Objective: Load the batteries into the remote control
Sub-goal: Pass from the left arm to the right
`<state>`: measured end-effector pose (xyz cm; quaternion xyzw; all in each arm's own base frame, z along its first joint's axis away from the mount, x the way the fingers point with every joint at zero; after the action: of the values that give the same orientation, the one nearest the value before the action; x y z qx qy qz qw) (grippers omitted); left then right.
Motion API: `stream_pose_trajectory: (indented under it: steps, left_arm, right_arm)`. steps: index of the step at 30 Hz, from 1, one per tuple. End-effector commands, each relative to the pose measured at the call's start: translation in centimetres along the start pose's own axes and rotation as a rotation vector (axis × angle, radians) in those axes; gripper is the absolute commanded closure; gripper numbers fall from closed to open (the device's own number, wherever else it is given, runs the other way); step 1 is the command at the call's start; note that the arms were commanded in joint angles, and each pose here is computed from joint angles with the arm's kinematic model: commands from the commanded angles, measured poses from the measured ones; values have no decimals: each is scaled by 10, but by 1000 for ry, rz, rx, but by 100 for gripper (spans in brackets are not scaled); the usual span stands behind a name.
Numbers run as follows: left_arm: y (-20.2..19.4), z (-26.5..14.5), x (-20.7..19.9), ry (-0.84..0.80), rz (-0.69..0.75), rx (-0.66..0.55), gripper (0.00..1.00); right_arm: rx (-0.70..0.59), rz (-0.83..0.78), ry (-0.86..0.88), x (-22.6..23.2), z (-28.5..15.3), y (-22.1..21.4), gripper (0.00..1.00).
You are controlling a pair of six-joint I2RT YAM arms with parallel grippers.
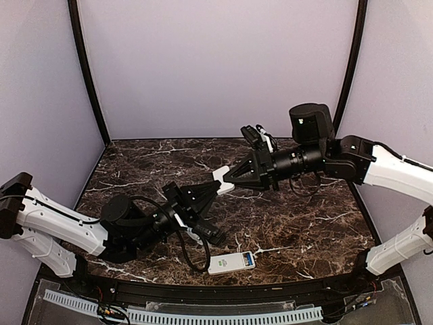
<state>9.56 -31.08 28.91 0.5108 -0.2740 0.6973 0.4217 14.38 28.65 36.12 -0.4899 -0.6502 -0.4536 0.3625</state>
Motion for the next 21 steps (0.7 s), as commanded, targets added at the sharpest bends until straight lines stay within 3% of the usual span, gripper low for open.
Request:
stream_pose_trajectory:
  steps: [1, 10, 21]
  left_arm:
    - [1, -2, -1, 5, -33, -3, 100]
    - [-2, -1, -3, 13, -39, 33, 93]
    - [-2, -1, -6, 2, -39, 50, 68]
  right_arm:
    - [-5, -41, 33, -2, 4, 2, 98]
    - [-43, -20, 54, -11, 1, 1, 100]
    - [-78, -8, 68, -12, -4, 1, 100]
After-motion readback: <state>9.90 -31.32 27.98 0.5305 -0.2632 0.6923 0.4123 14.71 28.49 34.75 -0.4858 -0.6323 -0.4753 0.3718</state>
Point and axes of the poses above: each gripper's point midway between its finger pads, its own z axis out along the fingers, its own x axis along the line the jaws close on, y = z × x, the point moved 10 cm from there along -z, back along the fingers, and after that the axes turned 6 degrees about z, right-handed, at the moved point
